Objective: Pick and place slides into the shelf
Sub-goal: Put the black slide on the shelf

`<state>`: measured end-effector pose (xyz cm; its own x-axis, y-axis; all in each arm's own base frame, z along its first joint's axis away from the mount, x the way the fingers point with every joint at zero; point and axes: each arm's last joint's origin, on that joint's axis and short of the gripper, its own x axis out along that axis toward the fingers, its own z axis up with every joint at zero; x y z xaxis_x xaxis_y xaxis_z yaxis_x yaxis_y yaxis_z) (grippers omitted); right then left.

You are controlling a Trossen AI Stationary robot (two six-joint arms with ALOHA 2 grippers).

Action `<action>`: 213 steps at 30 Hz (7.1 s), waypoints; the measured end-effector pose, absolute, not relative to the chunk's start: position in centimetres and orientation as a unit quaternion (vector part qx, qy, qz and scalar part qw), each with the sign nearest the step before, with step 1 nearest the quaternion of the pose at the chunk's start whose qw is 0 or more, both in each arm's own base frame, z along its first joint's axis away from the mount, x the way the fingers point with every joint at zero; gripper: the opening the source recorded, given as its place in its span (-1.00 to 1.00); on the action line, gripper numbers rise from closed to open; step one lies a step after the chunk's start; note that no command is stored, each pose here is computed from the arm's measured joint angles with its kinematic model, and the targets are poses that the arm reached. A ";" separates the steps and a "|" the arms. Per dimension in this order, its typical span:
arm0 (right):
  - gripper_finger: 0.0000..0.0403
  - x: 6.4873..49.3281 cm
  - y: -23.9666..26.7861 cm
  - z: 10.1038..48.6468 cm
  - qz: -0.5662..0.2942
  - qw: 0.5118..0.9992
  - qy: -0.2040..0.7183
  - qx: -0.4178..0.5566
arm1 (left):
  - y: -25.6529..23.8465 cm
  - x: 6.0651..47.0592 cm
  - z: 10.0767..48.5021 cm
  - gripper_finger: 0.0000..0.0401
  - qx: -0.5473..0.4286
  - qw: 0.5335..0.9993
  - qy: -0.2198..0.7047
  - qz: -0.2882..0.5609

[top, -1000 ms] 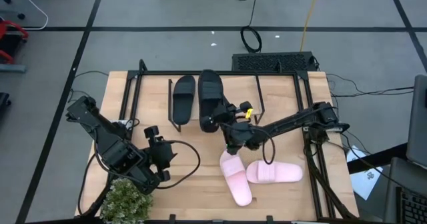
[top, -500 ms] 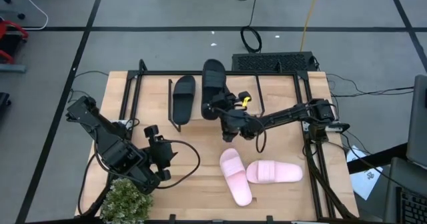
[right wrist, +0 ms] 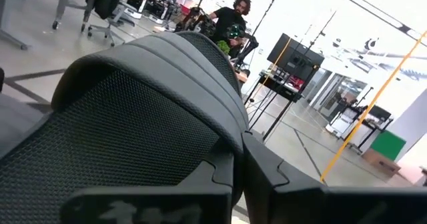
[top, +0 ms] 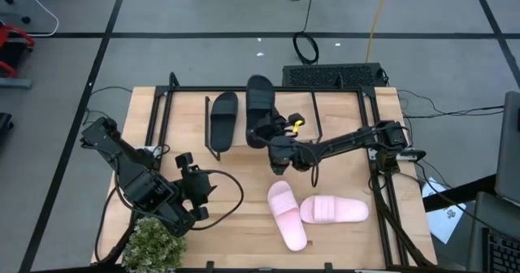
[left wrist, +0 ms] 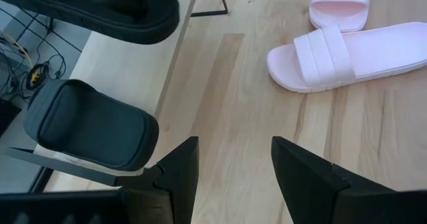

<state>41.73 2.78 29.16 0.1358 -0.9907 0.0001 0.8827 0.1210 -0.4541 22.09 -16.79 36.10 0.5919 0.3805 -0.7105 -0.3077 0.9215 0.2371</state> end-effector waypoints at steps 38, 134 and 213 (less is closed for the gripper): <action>-0.99 33.7 10.3 47.3 -0.461 0.847 -0.081 -0.251 | -16.9 22.1 36.0 -0.07 0.003 0.889 0.413 0.199; -1.00 41.1 -8.7 36.4 -0.517 0.800 0.304 -0.022 | -15.8 21.4 35.6 -0.07 -0.096 0.843 0.461 0.261; -1.00 44.2 -7.5 26.7 -0.546 0.783 0.294 0.040 | -15.5 21.2 35.6 -0.07 -0.074 0.844 0.452 0.278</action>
